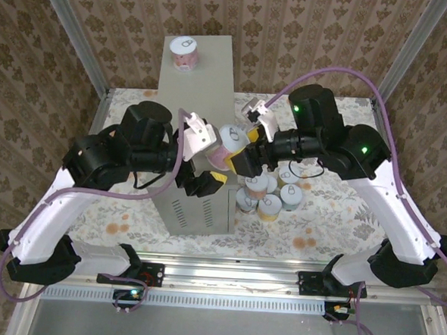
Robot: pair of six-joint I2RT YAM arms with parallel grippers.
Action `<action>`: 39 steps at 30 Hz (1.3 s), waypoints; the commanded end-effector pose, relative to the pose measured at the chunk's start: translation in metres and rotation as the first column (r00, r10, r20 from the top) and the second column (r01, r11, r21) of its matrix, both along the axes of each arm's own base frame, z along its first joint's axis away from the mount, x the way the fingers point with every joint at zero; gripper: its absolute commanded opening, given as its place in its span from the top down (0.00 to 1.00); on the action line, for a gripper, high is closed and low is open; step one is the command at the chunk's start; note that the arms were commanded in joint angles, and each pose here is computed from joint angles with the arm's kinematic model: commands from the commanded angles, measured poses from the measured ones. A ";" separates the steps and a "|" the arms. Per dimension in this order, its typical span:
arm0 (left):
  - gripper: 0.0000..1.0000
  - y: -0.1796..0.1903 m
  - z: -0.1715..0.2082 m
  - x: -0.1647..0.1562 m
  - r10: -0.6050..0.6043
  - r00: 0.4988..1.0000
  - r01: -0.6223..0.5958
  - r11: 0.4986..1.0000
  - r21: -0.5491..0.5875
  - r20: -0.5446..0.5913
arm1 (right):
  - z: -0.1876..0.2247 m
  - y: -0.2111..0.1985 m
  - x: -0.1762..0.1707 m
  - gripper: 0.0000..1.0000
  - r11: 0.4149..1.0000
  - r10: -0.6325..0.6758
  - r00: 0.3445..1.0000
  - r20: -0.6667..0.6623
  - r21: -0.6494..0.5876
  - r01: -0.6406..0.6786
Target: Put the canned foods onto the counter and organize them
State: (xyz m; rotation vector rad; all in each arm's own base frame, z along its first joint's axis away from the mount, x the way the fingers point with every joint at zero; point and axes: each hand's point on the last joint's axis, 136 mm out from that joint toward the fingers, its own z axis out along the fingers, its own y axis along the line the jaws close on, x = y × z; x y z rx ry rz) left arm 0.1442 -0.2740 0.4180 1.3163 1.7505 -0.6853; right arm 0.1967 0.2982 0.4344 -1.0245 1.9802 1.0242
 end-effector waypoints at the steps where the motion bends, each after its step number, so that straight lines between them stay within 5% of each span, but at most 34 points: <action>1: 0.07 0.003 0.009 0.001 0.004 0.997 -0.002 1.000 -0.020 0.075 | 0.023 0.009 -0.009 0.34 0.996 0.050 0.998 0.028 0.073 -0.052; 13: 0.43 0.013 0.007 -0.001 0.033 0.993 -0.026 0.998 -0.059 0.111 | 0.026 0.018 -0.005 0.28 0.993 0.027 0.999 0.047 0.112 -0.032; 39: 0.48 0.035 0.016 0.003 0.109 0.987 -0.084 0.975 -0.204 0.116 | 0.013 0.044 0.010 0.08 0.983 -0.057 0.997 0.053 0.179 0.046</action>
